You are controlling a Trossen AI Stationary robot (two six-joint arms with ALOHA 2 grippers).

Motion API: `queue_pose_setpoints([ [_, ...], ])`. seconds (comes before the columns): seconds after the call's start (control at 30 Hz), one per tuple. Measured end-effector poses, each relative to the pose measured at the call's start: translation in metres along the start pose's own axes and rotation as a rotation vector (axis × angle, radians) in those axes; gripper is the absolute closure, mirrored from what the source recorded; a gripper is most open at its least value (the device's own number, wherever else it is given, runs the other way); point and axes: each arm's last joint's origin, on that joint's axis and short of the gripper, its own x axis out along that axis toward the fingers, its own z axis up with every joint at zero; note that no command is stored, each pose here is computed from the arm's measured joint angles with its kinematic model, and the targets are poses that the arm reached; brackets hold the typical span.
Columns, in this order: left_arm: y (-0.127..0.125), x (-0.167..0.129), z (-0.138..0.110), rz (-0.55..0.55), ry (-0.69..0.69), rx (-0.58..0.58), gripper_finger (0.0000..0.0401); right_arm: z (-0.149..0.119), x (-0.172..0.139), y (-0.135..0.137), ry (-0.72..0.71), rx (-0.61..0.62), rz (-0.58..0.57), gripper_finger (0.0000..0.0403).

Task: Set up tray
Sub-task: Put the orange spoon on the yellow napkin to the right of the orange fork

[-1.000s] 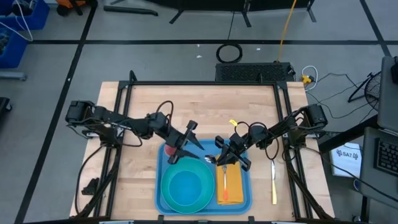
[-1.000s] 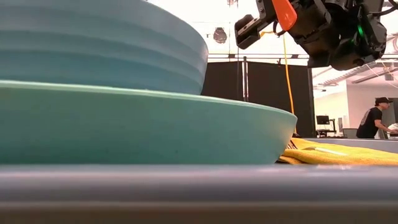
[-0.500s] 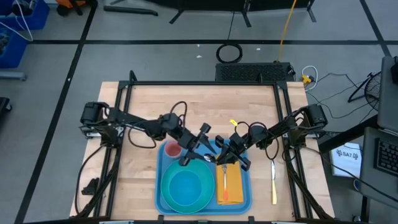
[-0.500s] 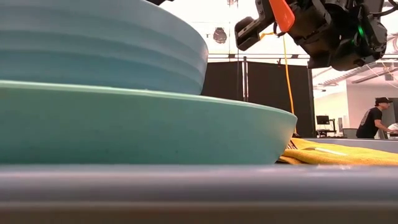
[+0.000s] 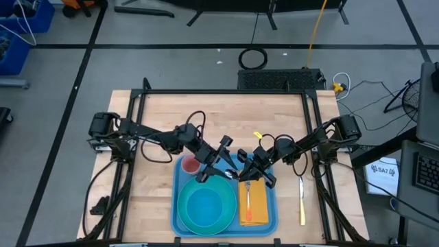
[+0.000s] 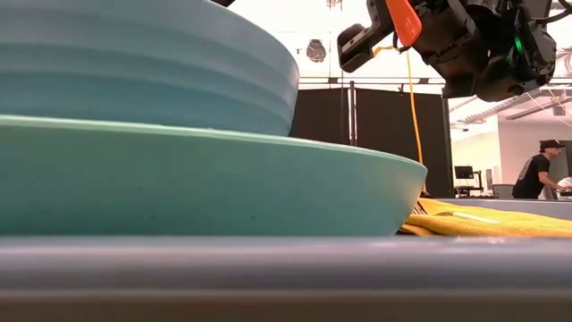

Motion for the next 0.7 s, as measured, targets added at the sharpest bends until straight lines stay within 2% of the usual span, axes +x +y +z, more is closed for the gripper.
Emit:
queue_pose_setpoints([
  [0.2, 0.0011, -0.0007, -0.0005, 0.013, 0.007, -0.001, 0.0227, 0.0, 0.0, 0.0, -0.001, 0.0, -0.001, 0.0399],
  [0.3, 0.0016, -0.0008, -0.0007, 0.025, 0.01, 0.008, 0.0239, 0.0, 0.0, -0.0001, -0.001, 0.001, -0.002, 0.0399],
  [0.4, 0.0019, -0.0009, -0.0008, 0.032, 0.013, 0.028, 0.0286, 0.0, 0.0, -0.0001, -0.001, 0.005, -0.002, 0.0399],
  [0.5, 0.0026, -0.0016, -0.001, 0.025, 0.013, 0.07, 0.0367, 0.0, 0.0, -0.0001, -0.001, 0.004, -0.002, 0.0399],
  [0.53, 0.0034, -0.0024, -0.0013, 0.02, 0.012, 0.087, 0.0382, 0.0, 0.0001, 0.0, -0.001, 0.005, -0.003, 0.0399],
  [0.7, 0.0043, -0.0029, -0.0013, 0.029, 0.014, 0.083, 0.0393, 0.0004, -0.0002, -0.0008, -0.009, 0.009, -0.018, 0.0395],
])
